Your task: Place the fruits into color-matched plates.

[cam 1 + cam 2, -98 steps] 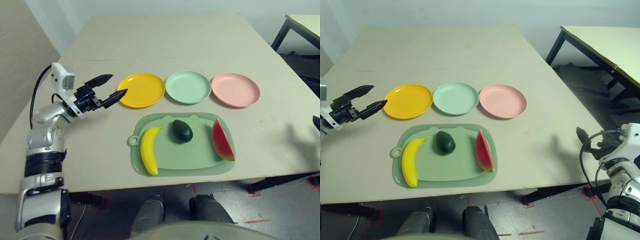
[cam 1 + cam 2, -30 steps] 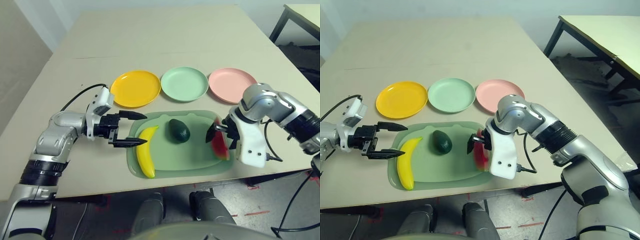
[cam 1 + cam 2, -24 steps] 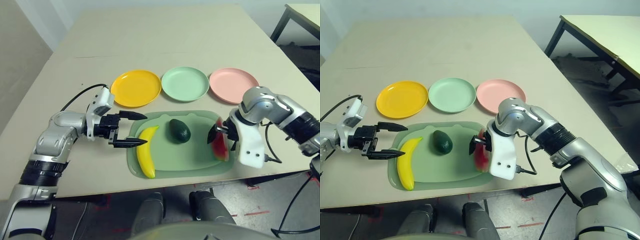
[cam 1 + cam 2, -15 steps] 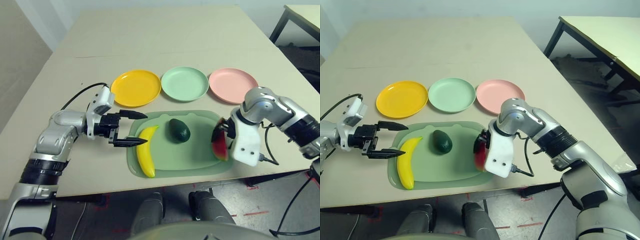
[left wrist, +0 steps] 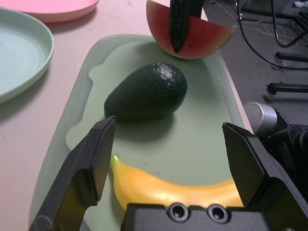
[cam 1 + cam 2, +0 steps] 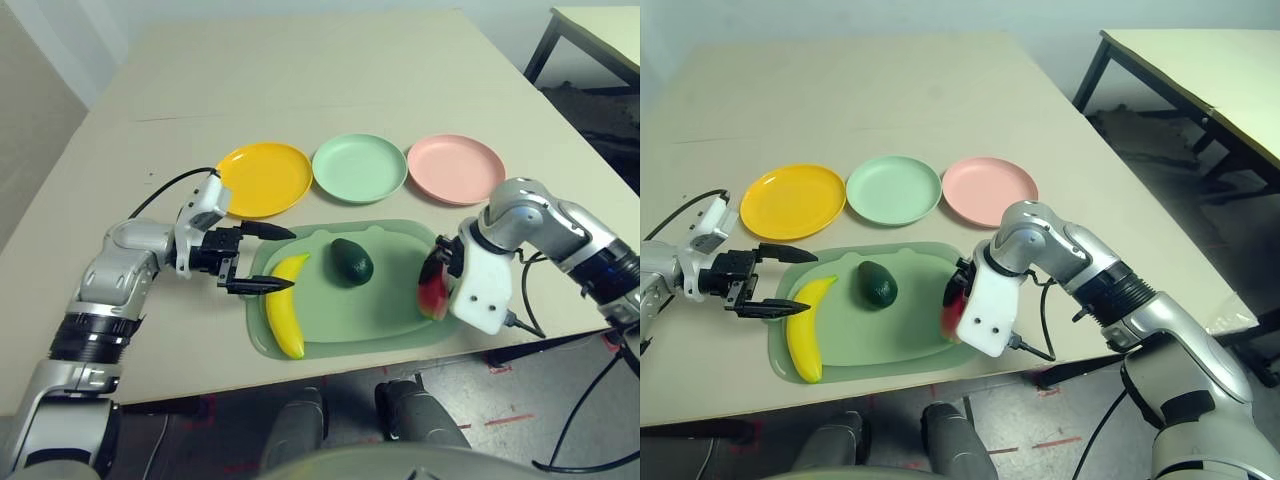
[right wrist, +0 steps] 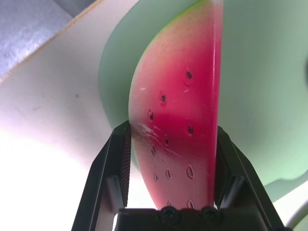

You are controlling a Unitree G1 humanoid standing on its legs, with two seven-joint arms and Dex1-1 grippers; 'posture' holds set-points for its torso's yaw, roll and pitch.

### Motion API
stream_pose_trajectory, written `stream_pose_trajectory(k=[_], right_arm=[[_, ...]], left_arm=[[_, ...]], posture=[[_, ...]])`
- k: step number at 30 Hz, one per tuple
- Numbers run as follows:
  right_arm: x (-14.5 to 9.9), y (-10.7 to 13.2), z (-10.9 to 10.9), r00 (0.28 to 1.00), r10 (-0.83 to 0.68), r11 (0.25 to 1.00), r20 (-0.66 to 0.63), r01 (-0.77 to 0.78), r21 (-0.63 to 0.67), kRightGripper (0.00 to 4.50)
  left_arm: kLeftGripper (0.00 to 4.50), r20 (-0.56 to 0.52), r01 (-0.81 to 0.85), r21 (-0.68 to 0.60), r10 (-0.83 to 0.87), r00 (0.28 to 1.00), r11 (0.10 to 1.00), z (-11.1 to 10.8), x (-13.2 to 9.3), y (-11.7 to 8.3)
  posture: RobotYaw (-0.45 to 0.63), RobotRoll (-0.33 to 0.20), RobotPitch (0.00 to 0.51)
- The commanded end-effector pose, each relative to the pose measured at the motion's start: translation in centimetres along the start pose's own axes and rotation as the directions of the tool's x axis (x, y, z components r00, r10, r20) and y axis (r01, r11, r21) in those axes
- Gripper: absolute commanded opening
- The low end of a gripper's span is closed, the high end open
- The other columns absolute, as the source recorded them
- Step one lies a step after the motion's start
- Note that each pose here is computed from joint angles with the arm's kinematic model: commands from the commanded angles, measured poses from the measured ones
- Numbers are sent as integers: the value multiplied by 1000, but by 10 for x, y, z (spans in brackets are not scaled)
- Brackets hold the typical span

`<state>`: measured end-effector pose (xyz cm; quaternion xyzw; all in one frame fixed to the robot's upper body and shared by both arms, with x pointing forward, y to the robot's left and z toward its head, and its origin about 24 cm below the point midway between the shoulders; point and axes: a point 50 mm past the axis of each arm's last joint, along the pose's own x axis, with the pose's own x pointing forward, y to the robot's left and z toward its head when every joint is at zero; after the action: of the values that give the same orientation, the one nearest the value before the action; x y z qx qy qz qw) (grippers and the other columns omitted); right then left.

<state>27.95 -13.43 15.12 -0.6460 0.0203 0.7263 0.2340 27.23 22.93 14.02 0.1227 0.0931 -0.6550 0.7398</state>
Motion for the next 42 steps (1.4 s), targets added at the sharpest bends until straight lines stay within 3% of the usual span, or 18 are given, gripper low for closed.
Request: stream_pose_trajectory(k=[1, 14, 20, 25, 33, 42], right_arm=[[-20, -13, 0, 998, -60, 998, -9, 60, 2, 2275], [-49, -36, -23, 988, -134, 990, -74, 136, 26, 2275], [-66, -46, -50, 965, -196, 973, -174, 213, 87, 2275], [-81, -55, -77, 902, -287, 915, -324, 358, 187, 2275], [-83, -29, -114, 766, -179, 856, -617, 430, 287, 2275], [-69, -6, -129, 702, -104, 831, -704, 451, 327, 2275]], left_arm=[[4500, -11, 13, 0, -13, 1000, 1000, -1, 2, 1], [4500, -12, -34, 16, 34, 999, 999, 3, -1, 5], [4500, 25, -69, 34, 68, 997, 997, 9, 1, 9], [4500, 49, -115, 38, 113, 992, 993, 16, 3, 14], [4500, 85, -286, 54, 281, 956, 957, 23, 12, 23], [4500, 79, -314, 43, 310, 947, 948, 22, 12, 13]], posture=[[-140, 0, 82], [-77, 0, 90], [-64, 0, 98], [-49, 0, 102], [-10, 0, 107], [28, 0, 120]])
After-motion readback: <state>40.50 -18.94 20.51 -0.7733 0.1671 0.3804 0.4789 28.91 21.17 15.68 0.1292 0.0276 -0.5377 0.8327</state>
